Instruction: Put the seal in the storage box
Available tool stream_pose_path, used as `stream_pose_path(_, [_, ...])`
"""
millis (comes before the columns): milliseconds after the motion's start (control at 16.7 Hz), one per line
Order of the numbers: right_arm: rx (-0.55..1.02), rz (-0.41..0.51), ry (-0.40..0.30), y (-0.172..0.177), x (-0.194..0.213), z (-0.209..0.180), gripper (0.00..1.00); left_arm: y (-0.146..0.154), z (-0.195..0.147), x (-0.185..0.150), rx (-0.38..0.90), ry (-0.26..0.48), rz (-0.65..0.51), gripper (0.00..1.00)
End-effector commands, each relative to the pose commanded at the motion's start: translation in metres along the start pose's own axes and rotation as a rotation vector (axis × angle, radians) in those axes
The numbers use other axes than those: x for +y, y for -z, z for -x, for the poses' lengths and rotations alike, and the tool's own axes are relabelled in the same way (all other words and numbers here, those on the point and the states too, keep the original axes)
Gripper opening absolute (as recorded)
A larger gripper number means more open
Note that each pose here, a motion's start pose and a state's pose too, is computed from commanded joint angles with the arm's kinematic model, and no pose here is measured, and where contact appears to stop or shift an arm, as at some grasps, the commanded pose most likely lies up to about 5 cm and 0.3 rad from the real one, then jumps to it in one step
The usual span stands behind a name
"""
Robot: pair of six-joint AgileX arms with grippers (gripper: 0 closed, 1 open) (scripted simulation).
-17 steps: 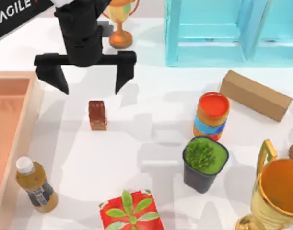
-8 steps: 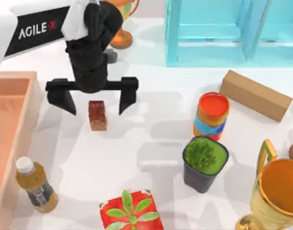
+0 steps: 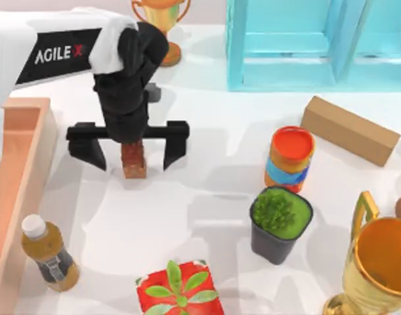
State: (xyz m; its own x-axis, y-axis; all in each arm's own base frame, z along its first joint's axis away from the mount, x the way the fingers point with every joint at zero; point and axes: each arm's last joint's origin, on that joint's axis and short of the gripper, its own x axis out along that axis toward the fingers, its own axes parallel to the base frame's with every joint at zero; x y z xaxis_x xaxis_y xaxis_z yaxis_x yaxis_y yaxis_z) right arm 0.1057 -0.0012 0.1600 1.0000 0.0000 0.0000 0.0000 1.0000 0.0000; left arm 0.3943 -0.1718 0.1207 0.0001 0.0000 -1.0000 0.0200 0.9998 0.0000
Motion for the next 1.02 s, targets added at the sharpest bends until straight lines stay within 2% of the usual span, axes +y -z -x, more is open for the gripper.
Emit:
stream_pose_path(780, [0.000, 0.000, 0.000, 0.0000, 0.0000, 0.0000, 1.00, 0.0000, 0.0000, 0.0000, 0.000, 0.000, 0.000, 0.02])
stream_pose_path(1020, [0.000, 0.000, 0.000, 0.0000, 0.0000, 0.0000, 1.00, 0.0000, 0.0000, 0.0000, 0.000, 0.000, 0.000, 0.00])
